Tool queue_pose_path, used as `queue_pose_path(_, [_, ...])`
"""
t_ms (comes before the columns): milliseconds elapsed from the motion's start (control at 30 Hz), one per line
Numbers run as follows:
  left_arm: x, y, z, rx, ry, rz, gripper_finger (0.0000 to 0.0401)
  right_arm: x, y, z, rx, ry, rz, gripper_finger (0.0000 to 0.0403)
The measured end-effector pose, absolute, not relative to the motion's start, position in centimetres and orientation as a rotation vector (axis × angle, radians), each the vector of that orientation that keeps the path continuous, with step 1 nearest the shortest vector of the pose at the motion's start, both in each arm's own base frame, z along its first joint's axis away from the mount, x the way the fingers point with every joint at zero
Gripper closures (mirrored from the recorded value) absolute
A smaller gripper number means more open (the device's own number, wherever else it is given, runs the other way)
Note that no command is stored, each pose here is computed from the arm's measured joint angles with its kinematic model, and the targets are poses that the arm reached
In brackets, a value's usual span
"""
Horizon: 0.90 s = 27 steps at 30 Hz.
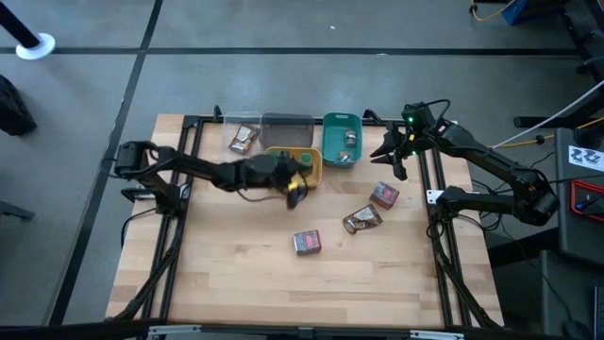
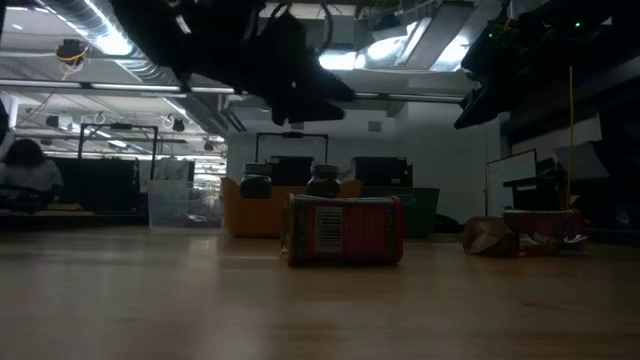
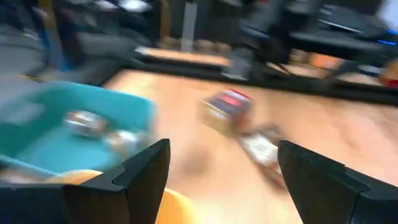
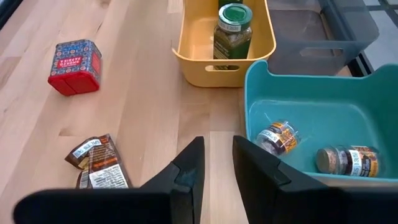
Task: Sort spices by type
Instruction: Put the bottom red seasoning can into the black transparent bin
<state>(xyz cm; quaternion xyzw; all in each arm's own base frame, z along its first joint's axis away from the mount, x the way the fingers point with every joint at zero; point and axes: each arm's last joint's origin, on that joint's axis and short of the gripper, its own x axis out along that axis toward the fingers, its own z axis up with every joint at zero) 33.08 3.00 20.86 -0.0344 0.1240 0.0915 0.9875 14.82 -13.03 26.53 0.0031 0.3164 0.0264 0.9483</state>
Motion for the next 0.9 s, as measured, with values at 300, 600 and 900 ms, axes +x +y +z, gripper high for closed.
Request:
queue_pose_path(300, [32.5,-3.9,19.4,-0.039,0.416,-0.034,0.012,14.8,-13.0,26.6,0.111,0.643,0.018,0.032])
queue_pose_path(600, [31.3,-6.8,18.1,0.034,0.564,-0.126,0.012,14.8,-13.0,26.6,0.305,0.643,-0.045,0.032])
queue_pose_path(900, [30.7,-7.7,17.5,-0.167,0.634,-0.015,0.012,14.8,-13.0,26.5,0.327,0.646,-0.05,0.032])
